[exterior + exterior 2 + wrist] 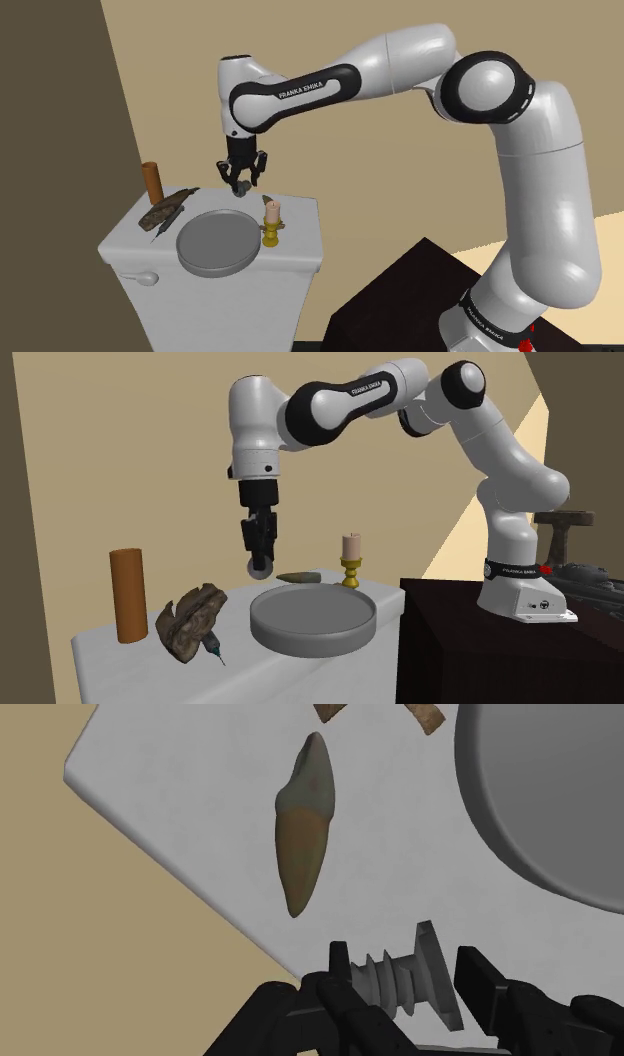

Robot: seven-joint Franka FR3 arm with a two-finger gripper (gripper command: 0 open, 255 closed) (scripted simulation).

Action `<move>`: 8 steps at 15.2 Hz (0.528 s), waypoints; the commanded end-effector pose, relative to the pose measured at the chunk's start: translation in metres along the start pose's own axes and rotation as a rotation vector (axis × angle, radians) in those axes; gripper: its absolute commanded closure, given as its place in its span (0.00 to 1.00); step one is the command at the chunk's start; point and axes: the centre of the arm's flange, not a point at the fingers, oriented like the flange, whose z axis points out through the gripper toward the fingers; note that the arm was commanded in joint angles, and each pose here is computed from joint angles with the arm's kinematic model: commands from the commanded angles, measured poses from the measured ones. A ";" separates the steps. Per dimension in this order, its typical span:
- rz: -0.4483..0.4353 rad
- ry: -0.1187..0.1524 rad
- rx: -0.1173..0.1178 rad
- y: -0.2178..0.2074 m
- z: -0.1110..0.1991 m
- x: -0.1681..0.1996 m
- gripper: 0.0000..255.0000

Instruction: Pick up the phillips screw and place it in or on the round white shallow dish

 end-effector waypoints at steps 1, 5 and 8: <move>0.010 0.038 0.011 0.002 -0.030 0.005 1.00; 0.010 0.038 0.011 0.003 -0.052 0.004 1.00; 0.010 0.038 0.011 -0.006 -0.057 -0.006 1.00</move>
